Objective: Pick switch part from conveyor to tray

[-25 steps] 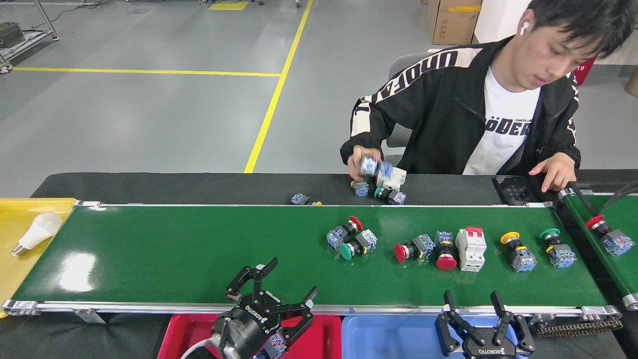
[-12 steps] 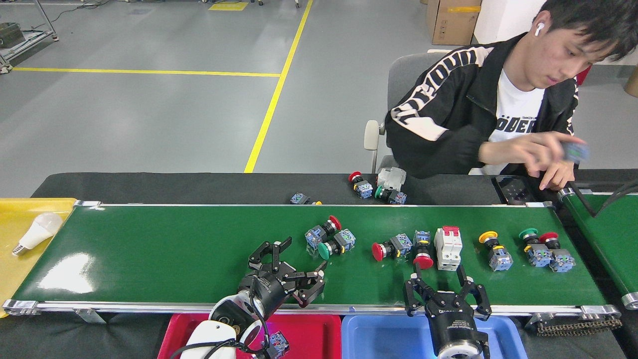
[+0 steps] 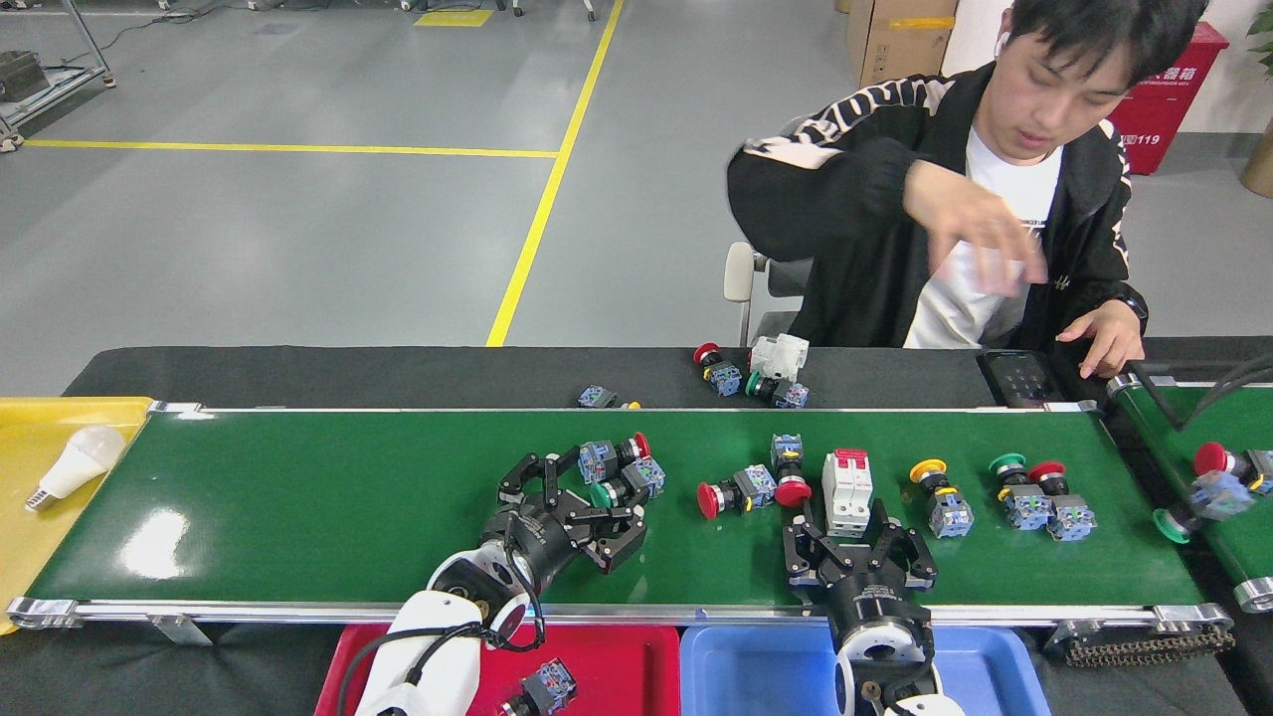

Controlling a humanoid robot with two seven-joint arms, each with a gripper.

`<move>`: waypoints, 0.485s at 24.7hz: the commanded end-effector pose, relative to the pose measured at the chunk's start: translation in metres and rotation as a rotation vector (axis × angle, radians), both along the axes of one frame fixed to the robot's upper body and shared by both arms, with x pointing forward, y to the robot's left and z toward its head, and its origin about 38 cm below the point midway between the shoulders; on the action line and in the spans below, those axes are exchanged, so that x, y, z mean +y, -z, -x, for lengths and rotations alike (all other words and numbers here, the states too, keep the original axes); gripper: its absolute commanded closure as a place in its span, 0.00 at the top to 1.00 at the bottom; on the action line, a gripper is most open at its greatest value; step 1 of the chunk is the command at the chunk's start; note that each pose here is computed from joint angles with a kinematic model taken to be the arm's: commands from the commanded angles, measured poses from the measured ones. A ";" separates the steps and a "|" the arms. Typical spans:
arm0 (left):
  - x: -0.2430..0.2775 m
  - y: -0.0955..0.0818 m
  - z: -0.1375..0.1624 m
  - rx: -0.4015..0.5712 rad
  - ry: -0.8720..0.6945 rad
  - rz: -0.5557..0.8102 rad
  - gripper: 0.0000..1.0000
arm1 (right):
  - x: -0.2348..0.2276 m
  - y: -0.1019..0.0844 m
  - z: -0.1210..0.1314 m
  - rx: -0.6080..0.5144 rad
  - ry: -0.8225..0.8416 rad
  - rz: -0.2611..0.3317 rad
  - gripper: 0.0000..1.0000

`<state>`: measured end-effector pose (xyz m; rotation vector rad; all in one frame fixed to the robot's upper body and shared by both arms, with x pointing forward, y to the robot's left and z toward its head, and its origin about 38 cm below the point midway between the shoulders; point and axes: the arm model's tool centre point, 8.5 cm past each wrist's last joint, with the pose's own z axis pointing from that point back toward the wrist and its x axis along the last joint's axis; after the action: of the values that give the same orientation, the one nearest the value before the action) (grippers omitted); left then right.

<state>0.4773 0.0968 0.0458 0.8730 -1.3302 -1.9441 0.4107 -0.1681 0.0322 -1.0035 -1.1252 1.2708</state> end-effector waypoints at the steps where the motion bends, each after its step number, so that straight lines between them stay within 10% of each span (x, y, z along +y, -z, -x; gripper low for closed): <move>1: 0.002 -0.014 -0.011 -0.048 0.000 0.015 1.00 | 0.005 -0.020 -0.002 -0.059 -0.056 -0.015 0.06; 6: 0.008 -0.013 -0.017 -0.048 -0.008 -0.001 0.97 | -0.008 -0.038 0.036 -0.121 -0.188 -0.054 0.06; 12: 0.019 -0.007 -0.014 -0.058 0.001 -0.009 0.71 | -0.037 -0.035 0.110 -0.099 -0.429 -0.100 0.07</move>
<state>0.4871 0.1156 0.0433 0.9166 -1.3236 -1.9424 0.3062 -0.2016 0.0587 -0.8096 -1.4486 1.4443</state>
